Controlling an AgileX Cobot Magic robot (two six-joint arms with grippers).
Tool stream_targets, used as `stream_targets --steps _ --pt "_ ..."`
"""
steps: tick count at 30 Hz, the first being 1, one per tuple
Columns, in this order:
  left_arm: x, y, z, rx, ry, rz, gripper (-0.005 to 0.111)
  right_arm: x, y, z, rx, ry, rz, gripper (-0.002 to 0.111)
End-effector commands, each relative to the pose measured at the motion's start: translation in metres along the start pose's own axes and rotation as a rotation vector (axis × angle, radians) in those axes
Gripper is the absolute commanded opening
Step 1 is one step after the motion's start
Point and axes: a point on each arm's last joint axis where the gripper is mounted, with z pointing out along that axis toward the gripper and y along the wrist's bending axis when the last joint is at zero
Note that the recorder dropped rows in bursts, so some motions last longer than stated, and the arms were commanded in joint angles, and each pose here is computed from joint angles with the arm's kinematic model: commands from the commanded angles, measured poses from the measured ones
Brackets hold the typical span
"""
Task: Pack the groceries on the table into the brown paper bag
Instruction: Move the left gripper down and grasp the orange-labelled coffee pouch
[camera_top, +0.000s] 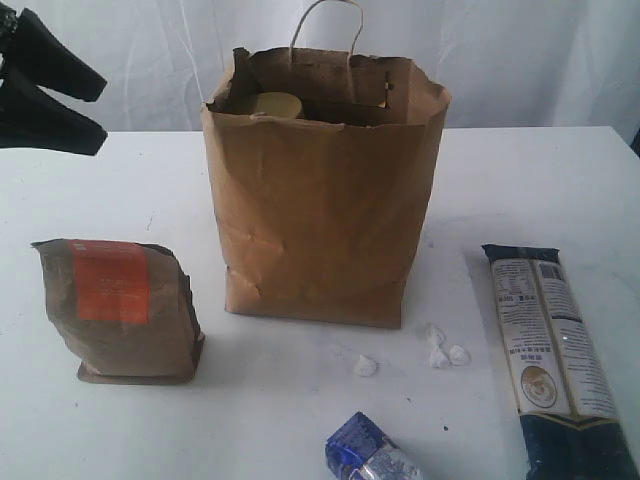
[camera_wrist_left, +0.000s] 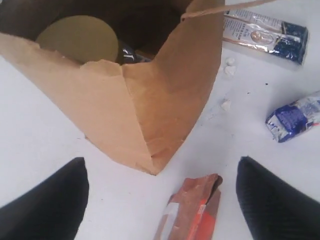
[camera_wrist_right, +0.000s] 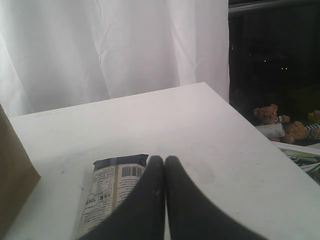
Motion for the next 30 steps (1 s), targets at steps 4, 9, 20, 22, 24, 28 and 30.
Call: stream_targets --steps 4,9,20,22,24,28,30 --pt "0.008 -0.009 -0.002 0.072 0.119 -0.075 0.083 0.001 0.0 0.0 -0.005 0.001 -0.002 0.0" --pt "0.021 -0.015 0.011 0.134 0.093 -0.11 0.083 0.001 0.0 0.0 -0.005 0.001 -0.002 0.0" --pt "0.078 -0.044 0.058 0.245 -0.065 0.206 0.083 0.001 0.0 0.0 -0.005 0.001 -0.002 0.0" --pt "0.082 -0.047 0.063 0.222 -0.105 0.232 0.083 0.001 0.0 0.0 -0.005 0.001 -0.002 0.0" --pt "0.088 -0.044 0.069 0.133 -0.124 0.297 0.082 0.001 0.0 0.0 -0.005 0.001 -0.002 0.0" --pt "0.094 -0.037 0.074 0.006 -0.121 0.248 0.082 0.001 0.0 0.0 -0.005 0.001 -0.002 0.0" --pt "0.094 -0.037 0.075 0.001 -0.12 0.244 0.082 0.001 0.0 0.0 -0.005 0.001 -0.002 0.0"
